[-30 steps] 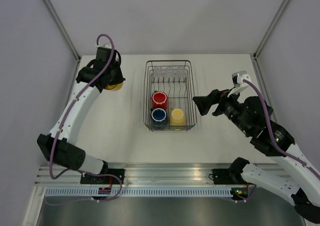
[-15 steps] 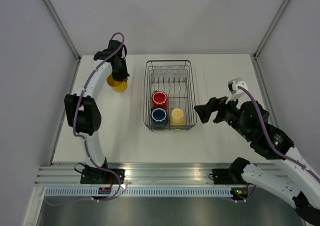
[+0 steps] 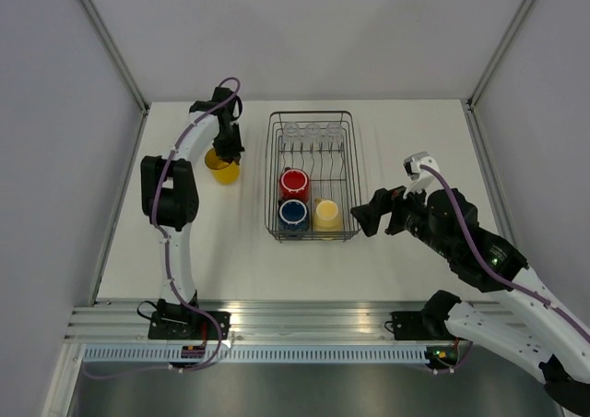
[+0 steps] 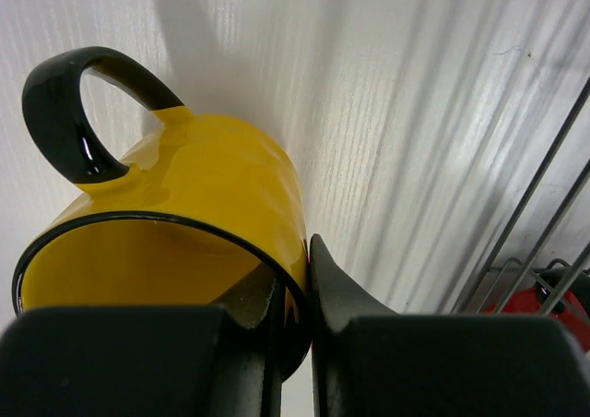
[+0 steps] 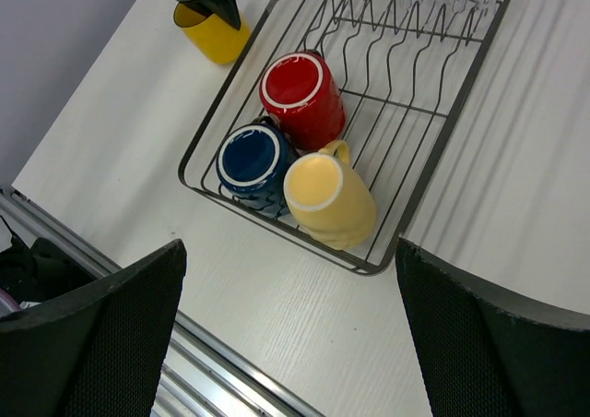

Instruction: Unload the cups from the dish rack

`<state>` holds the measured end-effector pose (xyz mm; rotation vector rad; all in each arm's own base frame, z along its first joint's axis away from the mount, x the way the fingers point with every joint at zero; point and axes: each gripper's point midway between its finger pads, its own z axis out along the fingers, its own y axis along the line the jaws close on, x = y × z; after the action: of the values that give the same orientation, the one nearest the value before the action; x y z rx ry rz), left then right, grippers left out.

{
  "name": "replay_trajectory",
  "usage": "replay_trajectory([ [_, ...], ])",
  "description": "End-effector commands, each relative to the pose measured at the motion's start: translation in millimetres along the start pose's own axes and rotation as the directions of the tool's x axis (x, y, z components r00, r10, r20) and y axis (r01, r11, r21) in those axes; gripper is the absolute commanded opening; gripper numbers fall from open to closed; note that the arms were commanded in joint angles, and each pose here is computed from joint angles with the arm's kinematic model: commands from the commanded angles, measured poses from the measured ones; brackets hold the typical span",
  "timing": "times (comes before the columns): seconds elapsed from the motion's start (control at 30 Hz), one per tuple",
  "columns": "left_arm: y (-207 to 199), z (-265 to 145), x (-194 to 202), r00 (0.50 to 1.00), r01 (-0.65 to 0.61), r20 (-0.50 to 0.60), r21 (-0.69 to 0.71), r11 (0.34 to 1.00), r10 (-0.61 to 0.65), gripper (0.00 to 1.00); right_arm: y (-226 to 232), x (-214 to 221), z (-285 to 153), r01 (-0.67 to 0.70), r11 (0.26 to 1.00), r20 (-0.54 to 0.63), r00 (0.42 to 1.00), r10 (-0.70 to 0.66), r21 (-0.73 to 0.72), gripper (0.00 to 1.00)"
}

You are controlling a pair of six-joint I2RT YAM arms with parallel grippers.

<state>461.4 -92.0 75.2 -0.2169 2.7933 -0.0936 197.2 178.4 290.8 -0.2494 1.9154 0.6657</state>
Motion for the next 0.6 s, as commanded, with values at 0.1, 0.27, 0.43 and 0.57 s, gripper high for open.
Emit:
replay_trajectory([
  [0.1, -2, 0, -16, 0.999, -0.025, 0.042, 0.002, 1.000, 0.025, 0.03, 8, 2, 10, -0.013, 0.999, -0.004, 1.000, 0.012, -0.035, 0.98],
  [0.27, -2, 11, -10, 1.000, -0.021, 0.023, 0.001, 1.000, 0.021, 0.06, 8, 5, 12, -0.012, 0.999, -0.013, 1.000, 0.012, -0.038, 0.98],
  [0.43, -5, 2, -11, 0.999, -0.023, 0.040, 0.010, 1.000, 0.023, 0.27, 7, 6, 15, -0.008, 0.999, -0.009, 1.000, 0.008, -0.035, 0.98],
  [0.57, -7, -16, -15, 0.997, -0.024, 0.071, 0.024, 0.999, 0.023, 0.51, 6, 11, 23, -0.004, 1.000, -0.028, 1.000, 0.003, -0.027, 0.98],
])
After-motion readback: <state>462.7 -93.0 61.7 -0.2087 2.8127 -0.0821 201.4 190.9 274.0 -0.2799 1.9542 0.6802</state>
